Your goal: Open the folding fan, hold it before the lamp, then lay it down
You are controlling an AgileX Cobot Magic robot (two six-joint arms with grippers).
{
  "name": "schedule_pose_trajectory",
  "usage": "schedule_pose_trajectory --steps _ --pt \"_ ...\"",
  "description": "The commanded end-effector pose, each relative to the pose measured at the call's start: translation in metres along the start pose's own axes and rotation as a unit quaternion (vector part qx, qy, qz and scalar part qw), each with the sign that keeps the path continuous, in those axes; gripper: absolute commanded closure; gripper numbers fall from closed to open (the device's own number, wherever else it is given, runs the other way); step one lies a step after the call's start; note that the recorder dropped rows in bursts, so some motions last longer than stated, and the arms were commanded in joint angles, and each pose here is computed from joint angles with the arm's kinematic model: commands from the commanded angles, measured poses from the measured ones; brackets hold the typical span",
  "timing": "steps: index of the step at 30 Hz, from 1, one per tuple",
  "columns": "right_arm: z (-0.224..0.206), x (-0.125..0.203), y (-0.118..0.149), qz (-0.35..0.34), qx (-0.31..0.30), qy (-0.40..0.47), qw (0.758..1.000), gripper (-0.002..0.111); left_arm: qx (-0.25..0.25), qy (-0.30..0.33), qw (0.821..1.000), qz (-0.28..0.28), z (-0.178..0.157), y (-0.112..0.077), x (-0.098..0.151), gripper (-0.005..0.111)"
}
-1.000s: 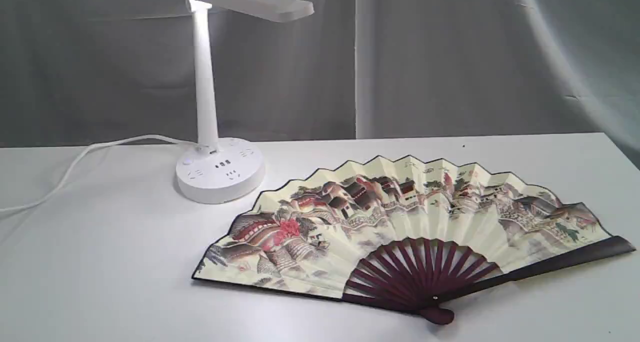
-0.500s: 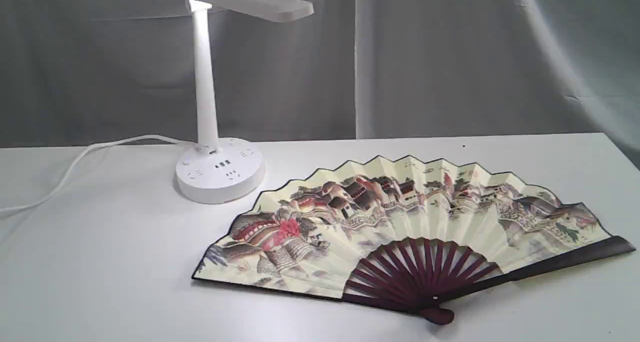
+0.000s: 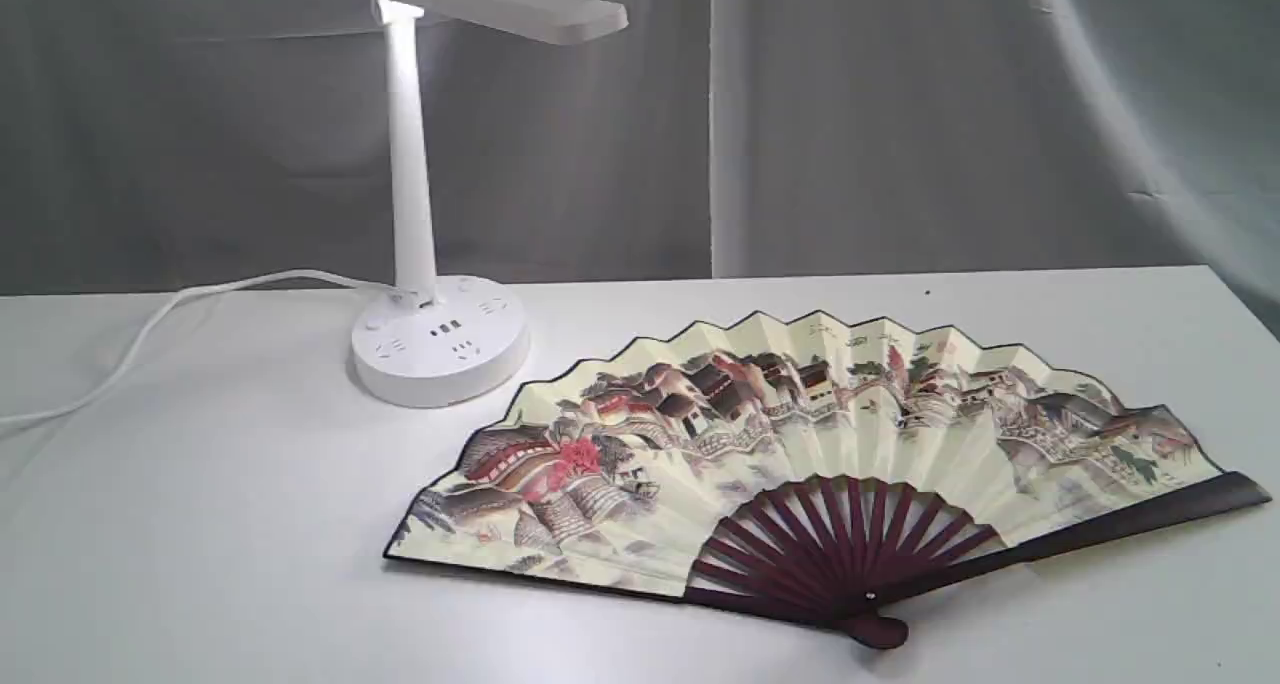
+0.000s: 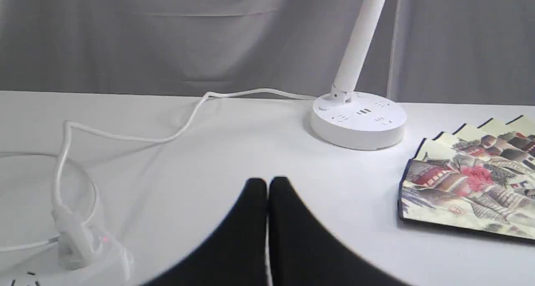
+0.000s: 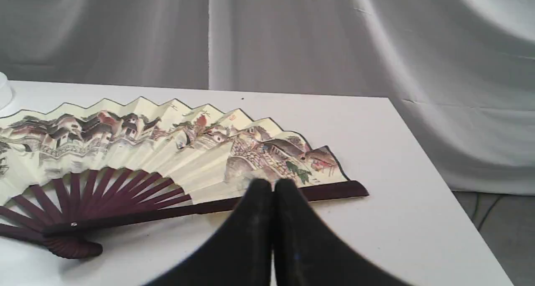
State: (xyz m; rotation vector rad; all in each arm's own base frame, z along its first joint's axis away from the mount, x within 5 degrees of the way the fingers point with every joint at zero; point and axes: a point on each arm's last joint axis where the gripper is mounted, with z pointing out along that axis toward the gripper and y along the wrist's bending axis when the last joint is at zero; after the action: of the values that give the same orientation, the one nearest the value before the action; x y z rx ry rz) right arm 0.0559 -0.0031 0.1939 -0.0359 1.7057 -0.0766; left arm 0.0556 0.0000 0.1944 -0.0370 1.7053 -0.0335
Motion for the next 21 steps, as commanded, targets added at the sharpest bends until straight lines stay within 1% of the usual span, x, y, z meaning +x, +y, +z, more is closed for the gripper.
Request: schedule_pose_trajectory --steps 1,4,7,21 --pt "-0.0002 0.0008 -0.0002 -0.006 0.001 -0.001 1.000 0.108 0.000 0.004 1.000 -0.008 0.0002 0.0000 0.0020 0.107" --pt "-0.0002 0.0008 -0.0002 -0.006 0.001 -0.001 1.000 0.108 0.003 -0.005 1.000 -0.019 0.0002 -0.0005 0.0003 0.107" --pt "-0.0002 0.0008 -0.0001 -0.005 0.001 -0.001 1.000 0.108 0.000 -0.008 1.000 -0.007 0.0002 -0.0001 -0.0001 0.107" --pt "-0.0002 0.0008 -0.0001 -0.005 0.001 -0.001 1.000 0.108 0.000 -0.008 1.000 -0.007 0.0002 -0.0001 -0.0001 0.107"
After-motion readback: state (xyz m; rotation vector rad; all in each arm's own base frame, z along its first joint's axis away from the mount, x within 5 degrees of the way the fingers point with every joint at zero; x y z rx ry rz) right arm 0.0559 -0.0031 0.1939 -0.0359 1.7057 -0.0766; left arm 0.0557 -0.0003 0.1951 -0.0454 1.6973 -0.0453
